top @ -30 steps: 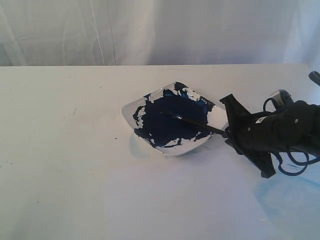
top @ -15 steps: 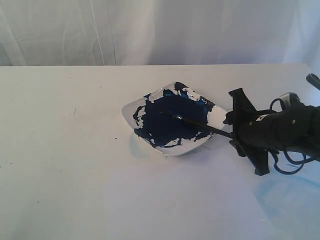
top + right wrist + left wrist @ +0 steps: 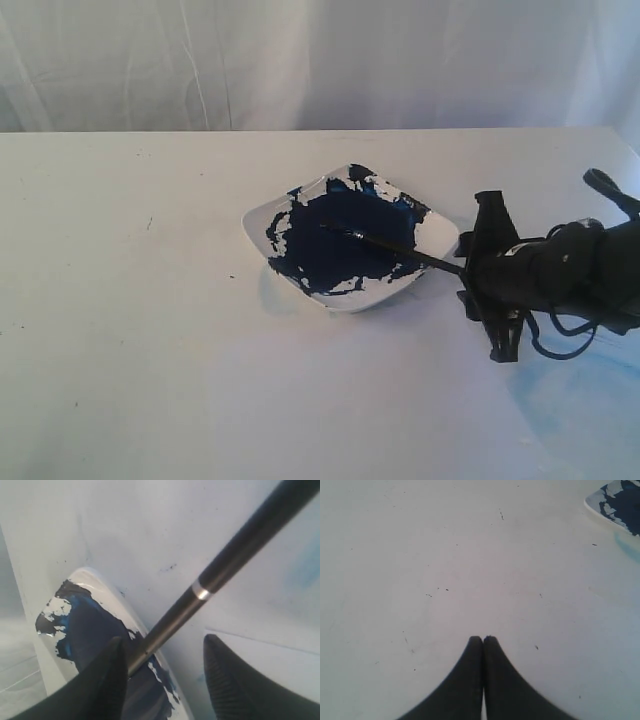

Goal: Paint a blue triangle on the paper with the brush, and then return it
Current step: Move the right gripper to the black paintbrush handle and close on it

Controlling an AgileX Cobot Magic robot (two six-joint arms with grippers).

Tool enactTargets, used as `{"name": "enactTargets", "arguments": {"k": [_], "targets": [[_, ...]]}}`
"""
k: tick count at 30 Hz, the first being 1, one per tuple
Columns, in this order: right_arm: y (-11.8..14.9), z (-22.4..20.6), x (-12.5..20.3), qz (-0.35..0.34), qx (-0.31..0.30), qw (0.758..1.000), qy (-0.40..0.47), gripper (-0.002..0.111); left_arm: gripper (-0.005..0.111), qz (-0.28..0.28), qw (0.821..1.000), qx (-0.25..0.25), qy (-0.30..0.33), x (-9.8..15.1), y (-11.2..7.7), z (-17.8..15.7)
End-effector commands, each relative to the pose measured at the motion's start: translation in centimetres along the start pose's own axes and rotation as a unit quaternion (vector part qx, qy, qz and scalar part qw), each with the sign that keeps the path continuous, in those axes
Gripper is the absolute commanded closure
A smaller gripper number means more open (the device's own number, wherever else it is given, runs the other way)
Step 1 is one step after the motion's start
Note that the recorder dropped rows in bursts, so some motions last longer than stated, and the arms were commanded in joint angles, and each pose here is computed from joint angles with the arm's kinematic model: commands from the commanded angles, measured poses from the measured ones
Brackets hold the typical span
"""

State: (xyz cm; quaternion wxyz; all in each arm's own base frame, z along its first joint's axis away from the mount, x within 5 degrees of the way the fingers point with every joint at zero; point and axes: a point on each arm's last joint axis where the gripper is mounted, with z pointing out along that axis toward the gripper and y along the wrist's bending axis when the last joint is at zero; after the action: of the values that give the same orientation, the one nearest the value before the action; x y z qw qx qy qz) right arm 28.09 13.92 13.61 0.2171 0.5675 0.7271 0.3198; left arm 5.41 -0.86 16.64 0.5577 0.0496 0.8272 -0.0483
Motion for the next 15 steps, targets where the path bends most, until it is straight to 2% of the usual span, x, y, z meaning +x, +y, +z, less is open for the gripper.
{"name": "enactTargets", "arguments": {"k": [1,15], "targets": [[0.3,0.4,-0.2,0.007,-0.024,1.0,-0.014,0.063,0.107,-0.002,1.0,0.003,-0.002,0.0,0.0,0.0],[0.6,2.1,0.1,0.019,-0.019,0.999,-0.016,0.066,0.107,-0.002,1.0,0.003,-0.002,0.0,0.0,0.0]]}}
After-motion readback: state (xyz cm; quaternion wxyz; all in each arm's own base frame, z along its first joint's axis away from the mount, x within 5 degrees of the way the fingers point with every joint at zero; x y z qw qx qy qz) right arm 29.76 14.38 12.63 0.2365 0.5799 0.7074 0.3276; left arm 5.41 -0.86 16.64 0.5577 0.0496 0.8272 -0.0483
